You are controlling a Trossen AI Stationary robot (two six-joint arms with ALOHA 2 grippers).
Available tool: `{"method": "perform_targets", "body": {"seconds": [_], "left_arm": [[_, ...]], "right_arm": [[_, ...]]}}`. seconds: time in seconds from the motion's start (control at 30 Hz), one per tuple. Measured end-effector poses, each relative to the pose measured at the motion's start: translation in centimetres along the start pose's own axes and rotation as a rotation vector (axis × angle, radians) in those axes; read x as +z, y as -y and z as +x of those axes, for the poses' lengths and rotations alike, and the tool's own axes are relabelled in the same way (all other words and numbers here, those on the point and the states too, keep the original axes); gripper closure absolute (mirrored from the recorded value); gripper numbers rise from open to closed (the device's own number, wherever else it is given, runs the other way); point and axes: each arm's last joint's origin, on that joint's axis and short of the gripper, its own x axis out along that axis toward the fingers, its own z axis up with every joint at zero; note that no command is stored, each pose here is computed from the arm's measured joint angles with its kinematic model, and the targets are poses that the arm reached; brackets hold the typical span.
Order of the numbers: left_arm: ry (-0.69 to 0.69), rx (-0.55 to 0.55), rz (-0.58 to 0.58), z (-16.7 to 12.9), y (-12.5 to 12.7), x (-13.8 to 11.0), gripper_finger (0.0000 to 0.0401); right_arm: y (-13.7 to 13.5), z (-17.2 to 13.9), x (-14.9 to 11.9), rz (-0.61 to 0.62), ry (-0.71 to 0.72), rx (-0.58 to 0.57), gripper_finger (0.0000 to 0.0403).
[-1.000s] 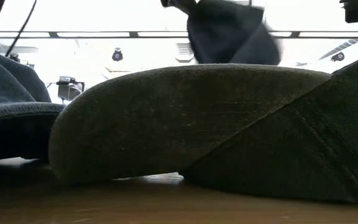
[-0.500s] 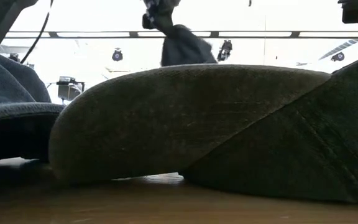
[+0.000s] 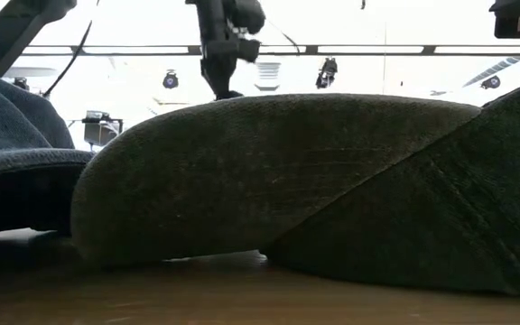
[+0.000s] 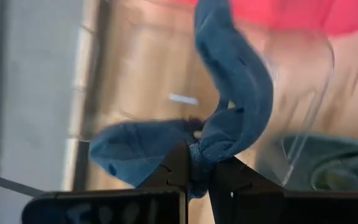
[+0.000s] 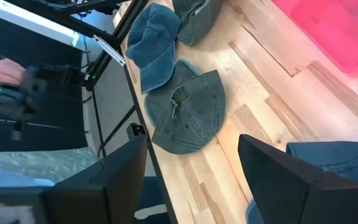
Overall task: Pick & Place hat
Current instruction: Put the middle blue cap into the transparent bin
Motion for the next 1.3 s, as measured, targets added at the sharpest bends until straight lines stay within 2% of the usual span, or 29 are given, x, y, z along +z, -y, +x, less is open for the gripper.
{"method": "perform_targets", "body": {"seconds": [0.13,0.27,0.4,0.53,0.63,0.8,0.9,1.0,1.2,1.3], "left_arm": [[-0.049,-0.091,0.002,3.0,0.5,0.1,0.0375],[0.019,-0.068,-0.007,4.8,0.3,0.8,0.0373],[0.076,-0.039,-0.03,5.4,-0.6,1.2,0.0355],[0.044,0.027,-0.136,5.6,-2.4,0.5,0.0368],[0.003,0.062,-0.268,5.7,-4.1,-0.4,0.0375],[-0.015,-0.037,-0.432,5.8,-5.6,-1.3,0.0368],[0.033,-0.114,-0.419,5.8,-5.5,-1.0,0.0339],[0.085,-0.122,-0.402,5.8,-5.5,-0.4,0.0319],[0.182,-0.138,-0.418,5.8,-5.7,0.5,0.0311],[0.23,-0.175,-0.368,5.3,-5.2,1.0,0.0309]], "right_arm": [[0.2,0.3,-0.1,0.001,-0.006,-0.009,0.0156],[0.6,0.7,-0.2,0.009,-0.001,-0.034,0.0156],[0.9,1.1,-0.3,0.028,-0.01,-0.048,0.0148],[0.9,1.1,-0.3,0.04,-0.012,-0.052,0.014],[0.9,1.1,-0.3,0.042,-0.011,-0.052,0.0137],[1.0,1.1,-0.2,0.056,0.01,-0.067,0.0138],[1.0,1.1,-0.2,0.055,0.01,-0.067,0.0135],[1.0,1.1,-0.2,0.053,0.023,-0.076,0.0131],[1.0,1.1,-0.2,0.034,0.039,-0.087,0.0129],[1.1,1.2,-0.1,0.018,0.057,-0.102,0.0131]]}}
